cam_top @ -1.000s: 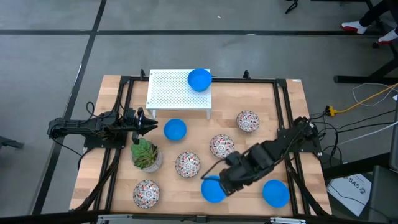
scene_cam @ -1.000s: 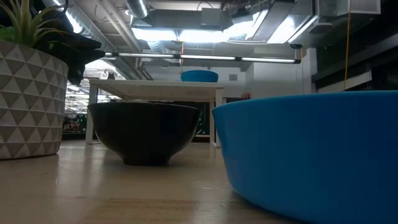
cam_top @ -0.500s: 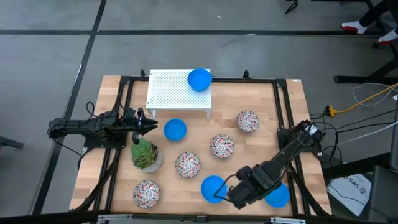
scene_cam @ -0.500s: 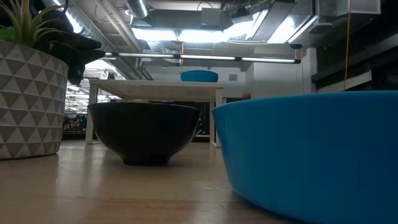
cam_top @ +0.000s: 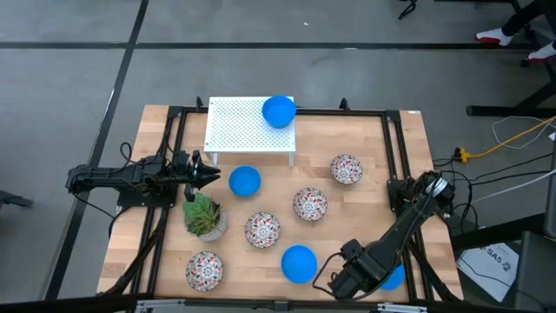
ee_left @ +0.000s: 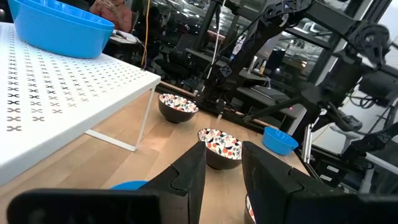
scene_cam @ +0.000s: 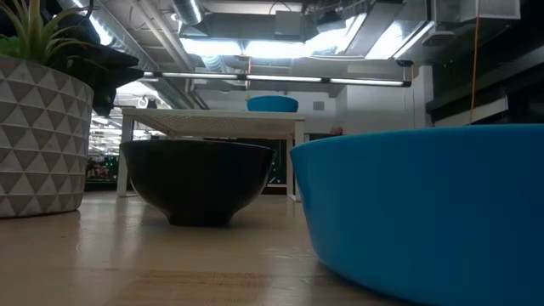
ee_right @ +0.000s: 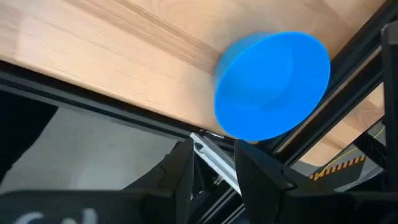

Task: Pick & Place Mini bowls
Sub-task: Stack the blue bowl on the blue bowl on the shelf

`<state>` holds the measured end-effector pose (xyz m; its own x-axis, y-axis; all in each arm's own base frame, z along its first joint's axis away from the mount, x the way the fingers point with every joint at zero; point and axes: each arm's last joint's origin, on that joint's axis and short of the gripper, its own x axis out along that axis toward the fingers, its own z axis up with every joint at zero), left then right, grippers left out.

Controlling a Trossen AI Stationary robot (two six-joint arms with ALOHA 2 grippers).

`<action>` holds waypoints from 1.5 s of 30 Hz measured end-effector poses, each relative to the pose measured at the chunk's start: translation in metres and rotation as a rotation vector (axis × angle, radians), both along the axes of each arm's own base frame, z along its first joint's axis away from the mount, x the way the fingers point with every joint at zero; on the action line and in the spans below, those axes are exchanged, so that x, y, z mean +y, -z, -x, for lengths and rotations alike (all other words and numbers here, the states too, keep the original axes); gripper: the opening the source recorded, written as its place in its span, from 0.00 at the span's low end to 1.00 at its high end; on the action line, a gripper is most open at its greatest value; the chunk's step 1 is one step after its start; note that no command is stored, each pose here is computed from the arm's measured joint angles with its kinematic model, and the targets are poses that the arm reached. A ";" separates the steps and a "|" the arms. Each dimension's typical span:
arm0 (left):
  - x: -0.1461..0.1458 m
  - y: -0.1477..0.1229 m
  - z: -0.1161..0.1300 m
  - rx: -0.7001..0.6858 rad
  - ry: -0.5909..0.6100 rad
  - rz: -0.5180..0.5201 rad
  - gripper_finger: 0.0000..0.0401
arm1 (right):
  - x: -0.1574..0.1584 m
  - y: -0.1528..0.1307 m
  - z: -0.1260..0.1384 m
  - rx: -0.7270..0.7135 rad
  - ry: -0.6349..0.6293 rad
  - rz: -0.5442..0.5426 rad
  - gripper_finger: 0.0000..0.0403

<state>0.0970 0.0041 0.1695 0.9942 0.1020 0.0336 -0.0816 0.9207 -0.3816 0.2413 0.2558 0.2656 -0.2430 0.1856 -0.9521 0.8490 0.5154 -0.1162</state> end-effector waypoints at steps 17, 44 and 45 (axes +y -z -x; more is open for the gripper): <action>0.000 0.000 0.000 0.000 0.000 0.000 0.25 | -0.004 0.060 0.012 0.050 -0.015 0.029 0.29; 0.000 0.000 0.000 0.000 0.001 0.000 0.25 | -0.007 0.081 0.015 0.059 0.034 0.028 0.29; 0.000 0.000 0.000 0.000 0.000 0.000 0.25 | -0.007 0.081 0.015 0.059 0.035 0.029 0.29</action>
